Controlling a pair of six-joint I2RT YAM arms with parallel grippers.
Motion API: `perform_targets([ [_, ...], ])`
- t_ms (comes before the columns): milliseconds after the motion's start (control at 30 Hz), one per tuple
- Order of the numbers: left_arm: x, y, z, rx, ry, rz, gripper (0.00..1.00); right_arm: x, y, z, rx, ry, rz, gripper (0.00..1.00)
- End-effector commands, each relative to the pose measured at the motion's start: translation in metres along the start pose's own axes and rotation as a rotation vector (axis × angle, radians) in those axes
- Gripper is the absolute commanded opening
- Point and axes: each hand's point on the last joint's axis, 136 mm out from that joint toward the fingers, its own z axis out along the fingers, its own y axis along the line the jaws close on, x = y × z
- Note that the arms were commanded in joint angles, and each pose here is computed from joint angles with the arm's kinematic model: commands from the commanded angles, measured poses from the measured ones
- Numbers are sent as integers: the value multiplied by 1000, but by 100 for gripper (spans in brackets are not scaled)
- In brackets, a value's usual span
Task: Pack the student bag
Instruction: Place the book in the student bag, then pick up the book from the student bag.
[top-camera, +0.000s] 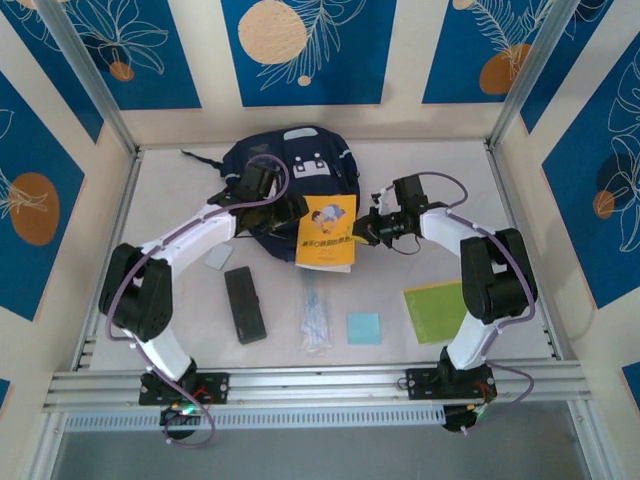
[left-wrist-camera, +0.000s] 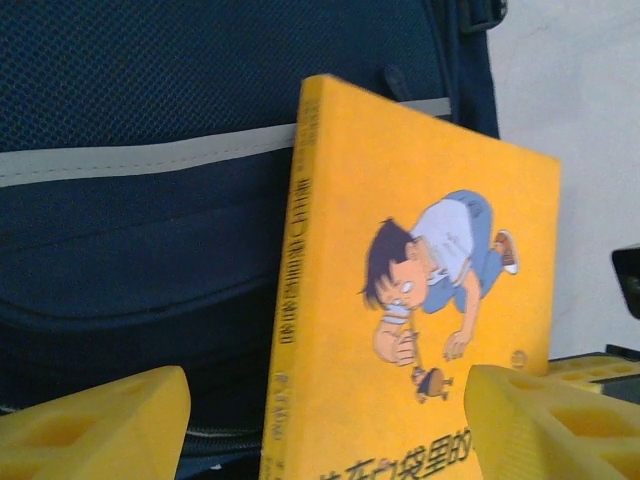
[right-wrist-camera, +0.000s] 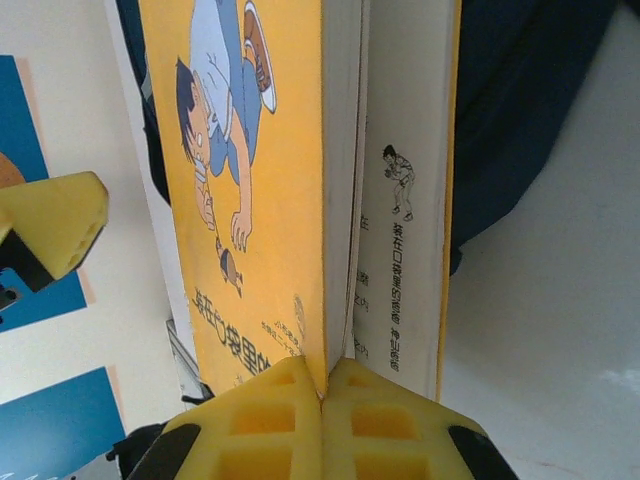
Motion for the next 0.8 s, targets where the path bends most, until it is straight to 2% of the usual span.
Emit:
perform_targets([
  [0, 9, 9, 16, 2, 41, -22, 72, 2, -20, 5, 8, 20, 3, 0],
  [433, 46, -21, 55, 163, 159, -73, 47, 6, -39, 17, 58, 46, 14, 0],
  [533, 43, -32, 52, 206, 152, -66, 36, 6, -39, 17, 63, 47, 12, 0],
  [667, 32, -48, 42, 249, 123, -51, 12, 3, -38, 12, 92, 41, 28, 0],
  [700, 28, -53, 37, 254, 114, -45, 5, 1, -39, 9, 127, 31, 42, 1],
  [733, 24, -56, 33, 257, 105, -41, 2, 0, -40, 4, 163, 18, 59, 9],
  [767, 18, -61, 26, 265, 87, -37, 0, -3, -42, -4, 215, -2, 84, 27],
])
